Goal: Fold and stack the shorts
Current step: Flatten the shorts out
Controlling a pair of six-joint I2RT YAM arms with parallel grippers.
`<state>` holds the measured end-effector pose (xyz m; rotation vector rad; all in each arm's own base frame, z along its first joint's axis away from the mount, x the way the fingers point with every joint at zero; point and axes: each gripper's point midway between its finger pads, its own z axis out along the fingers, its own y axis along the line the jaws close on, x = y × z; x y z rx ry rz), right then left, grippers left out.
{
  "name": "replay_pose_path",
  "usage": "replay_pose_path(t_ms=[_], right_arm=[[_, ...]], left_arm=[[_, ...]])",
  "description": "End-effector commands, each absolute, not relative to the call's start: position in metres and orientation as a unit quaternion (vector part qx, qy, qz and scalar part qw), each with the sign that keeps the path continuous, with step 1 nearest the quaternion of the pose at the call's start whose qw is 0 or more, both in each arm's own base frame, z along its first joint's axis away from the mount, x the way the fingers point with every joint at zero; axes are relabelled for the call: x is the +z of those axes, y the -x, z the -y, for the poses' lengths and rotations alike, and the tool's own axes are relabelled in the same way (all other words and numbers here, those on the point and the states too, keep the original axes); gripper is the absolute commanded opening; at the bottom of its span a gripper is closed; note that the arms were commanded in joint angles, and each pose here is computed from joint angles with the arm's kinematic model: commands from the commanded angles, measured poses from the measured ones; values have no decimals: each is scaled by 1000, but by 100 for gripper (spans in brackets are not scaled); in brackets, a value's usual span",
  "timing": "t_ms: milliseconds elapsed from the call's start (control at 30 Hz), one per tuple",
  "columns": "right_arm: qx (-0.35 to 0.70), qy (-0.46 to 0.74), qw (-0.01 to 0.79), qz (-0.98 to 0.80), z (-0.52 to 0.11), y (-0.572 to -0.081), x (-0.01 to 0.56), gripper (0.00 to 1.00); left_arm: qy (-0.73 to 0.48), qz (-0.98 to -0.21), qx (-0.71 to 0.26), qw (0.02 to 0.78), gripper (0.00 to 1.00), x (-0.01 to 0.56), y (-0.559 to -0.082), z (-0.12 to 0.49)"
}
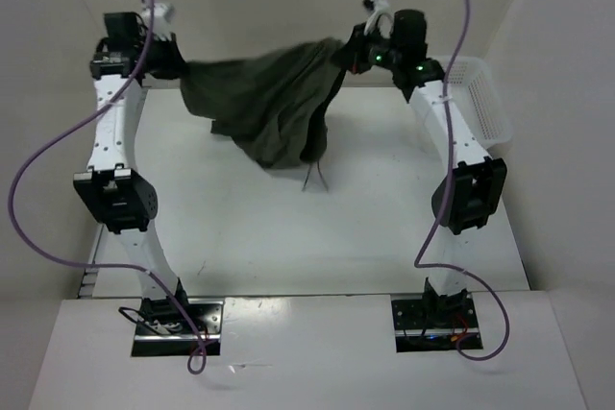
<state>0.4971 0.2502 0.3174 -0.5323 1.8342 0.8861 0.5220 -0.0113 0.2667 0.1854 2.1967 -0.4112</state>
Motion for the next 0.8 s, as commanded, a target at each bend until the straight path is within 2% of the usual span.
replay_pose_path(t_ms=[0, 133, 233, 333, 367, 400, 433, 467, 533, 567, 633, 767], right_arm=[[335, 257, 592, -686, -221, -505, 418, 1], [362, 276, 598, -660, -225, -479, 444, 1], [361, 290, 597, -656, -223, -461, 446, 1], [355, 300, 566, -681, -218, -441, 413, 1], [363, 297, 526, -710, -218, -433, 373, 1], [355, 307, 515, -717, -215, -426, 355, 1], [350, 313, 512, -719, -211, -411, 350, 1], [353, 308, 469, -749, -207, -395, 305, 1], [338, 321, 449, -762, -199, -374, 276, 1], [339, 320, 425, -776, -193, -350, 256, 1], [338, 338, 408, -778, -188, -326, 240, 1], [338, 359, 353, -795, -174, -268, 198, 1]], left_arm=[[-84, -816, -107, 562, 0, 397, -506, -8], [-89, -784, -87, 608, 0, 449, -481, -8], [-85, -781, -79, 613, 0, 460, -461, -8], [-75, -813, -90, 570, 0, 421, -443, -5], [-74, -817, -91, 565, 0, 417, -429, -3], [-62, -847, -99, 519, 0, 371, -423, -3], [-58, -858, -103, 500, 0, 353, -415, -2], [-52, -862, -95, 496, 0, 348, -400, -3], [-41, -892, -99, 440, 0, 295, -379, 1], [-44, -892, -96, 440, 0, 292, -365, 5], [-36, -908, -97, 406, 0, 266, -343, 5], [-24, -951, -112, 287, 0, 185, -282, 16]])
